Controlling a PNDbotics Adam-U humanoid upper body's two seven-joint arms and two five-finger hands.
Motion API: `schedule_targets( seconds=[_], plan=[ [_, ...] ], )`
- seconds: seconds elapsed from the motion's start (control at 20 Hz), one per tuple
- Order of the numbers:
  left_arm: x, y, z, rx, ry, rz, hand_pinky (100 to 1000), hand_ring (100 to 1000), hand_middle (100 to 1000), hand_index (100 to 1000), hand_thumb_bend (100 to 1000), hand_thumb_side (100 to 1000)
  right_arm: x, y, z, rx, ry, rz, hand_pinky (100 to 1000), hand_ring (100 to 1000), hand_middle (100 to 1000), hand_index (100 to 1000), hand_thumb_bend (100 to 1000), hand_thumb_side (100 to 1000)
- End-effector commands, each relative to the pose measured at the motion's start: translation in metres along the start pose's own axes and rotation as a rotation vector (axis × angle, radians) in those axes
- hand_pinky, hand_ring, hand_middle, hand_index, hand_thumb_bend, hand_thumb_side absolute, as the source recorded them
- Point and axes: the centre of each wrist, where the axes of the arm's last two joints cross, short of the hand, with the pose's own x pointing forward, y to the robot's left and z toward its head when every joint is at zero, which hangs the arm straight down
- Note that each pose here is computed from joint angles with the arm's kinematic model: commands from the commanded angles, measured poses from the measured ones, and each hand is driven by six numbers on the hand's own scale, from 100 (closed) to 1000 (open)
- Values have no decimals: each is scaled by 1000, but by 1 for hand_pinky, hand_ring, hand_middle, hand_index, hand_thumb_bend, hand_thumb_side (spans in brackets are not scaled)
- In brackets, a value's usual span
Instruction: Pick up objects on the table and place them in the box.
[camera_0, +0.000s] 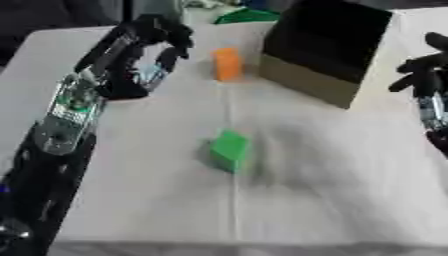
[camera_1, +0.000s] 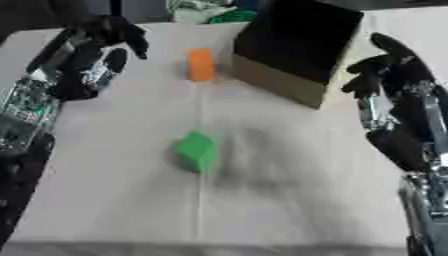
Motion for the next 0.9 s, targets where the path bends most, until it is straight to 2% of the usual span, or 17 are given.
schedule_targets(
  seconds=[0.05, 0.2, 0.65, 0.9],
  plan=[
    [-3, 16, -3, -118, -20, -98, 716, 605, 639, 803, 100, 486, 3, -2, -2, 13, -17, 15, 904, 546, 603, 918, 100, 514],
    [-10, 21, -9, -237, -45, -164, 729, 622, 661, 815, 141, 434, 3, -2, -1, 15, -13, 16, 904, 546, 603, 918, 100, 514],
    [-22, 34, -26, -562, -143, -355, 774, 686, 725, 879, 467, 283, 1, -2, 1, 19, -3, 19, 904, 545, 603, 918, 100, 513],
    [-17, 36, -47, -722, -172, -438, 773, 694, 735, 895, 533, 247, 0, -2, 2, 22, 2, 20, 905, 545, 603, 918, 100, 513]
  ],
)
